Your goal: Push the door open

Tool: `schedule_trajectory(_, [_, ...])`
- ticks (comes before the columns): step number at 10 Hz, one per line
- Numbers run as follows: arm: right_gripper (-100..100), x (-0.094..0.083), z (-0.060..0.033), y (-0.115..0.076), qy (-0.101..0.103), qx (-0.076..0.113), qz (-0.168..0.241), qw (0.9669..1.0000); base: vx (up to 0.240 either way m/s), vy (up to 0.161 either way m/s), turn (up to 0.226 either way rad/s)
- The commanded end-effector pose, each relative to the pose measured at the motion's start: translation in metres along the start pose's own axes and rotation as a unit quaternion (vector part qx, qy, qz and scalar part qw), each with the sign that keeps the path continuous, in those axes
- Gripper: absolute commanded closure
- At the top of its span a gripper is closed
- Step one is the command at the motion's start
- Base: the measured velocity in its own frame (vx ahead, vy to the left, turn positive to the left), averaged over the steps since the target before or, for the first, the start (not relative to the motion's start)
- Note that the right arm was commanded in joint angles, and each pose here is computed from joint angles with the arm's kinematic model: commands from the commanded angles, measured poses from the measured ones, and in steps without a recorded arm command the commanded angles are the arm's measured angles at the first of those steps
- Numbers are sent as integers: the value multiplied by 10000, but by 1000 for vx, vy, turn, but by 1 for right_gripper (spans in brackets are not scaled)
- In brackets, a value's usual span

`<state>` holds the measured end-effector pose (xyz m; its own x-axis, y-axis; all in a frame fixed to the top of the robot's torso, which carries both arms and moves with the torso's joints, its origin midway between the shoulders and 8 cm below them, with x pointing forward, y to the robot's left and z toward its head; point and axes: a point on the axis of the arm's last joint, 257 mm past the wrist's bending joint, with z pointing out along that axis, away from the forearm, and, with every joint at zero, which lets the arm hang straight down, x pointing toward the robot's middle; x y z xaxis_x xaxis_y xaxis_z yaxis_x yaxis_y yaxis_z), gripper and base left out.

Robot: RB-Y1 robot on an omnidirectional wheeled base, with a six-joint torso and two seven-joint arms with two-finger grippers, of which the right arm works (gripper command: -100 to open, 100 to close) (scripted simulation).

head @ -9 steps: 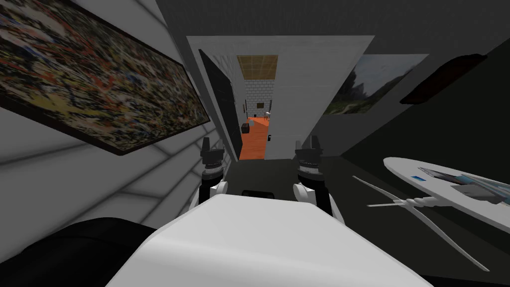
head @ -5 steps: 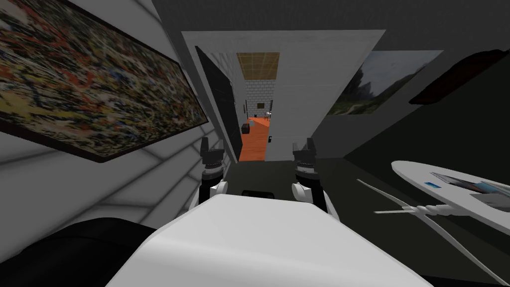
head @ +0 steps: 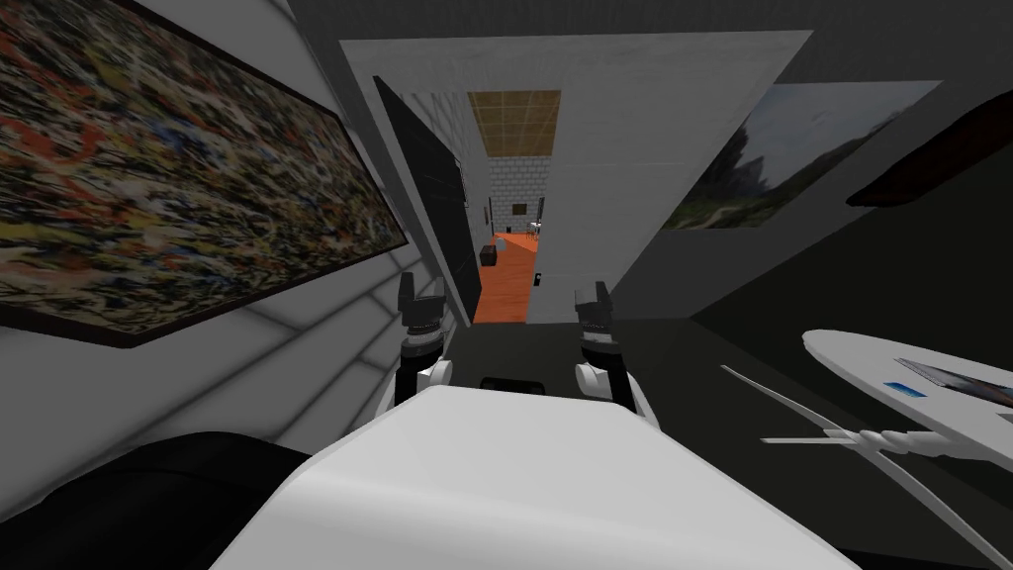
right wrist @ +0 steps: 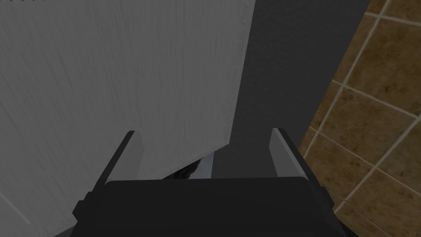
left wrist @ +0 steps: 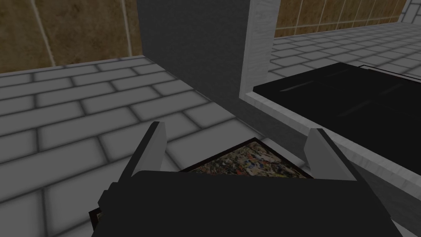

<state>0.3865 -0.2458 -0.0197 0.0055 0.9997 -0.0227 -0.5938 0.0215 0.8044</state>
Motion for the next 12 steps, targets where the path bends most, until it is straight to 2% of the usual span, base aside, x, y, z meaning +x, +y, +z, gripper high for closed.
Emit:
schedule_trajectory(1, [-100, 7, -39, -132, 9, 104, -9, 9999, 108, -25, 22])
schedule_trajectory(7, [-100, -2, -197, -669, 30, 538, -40, 9985, 97, -15, 23])
schedule_trajectory(12, [-100, -10, -377, -1129, 36, 926, -61, 9957, 92, -26, 26])
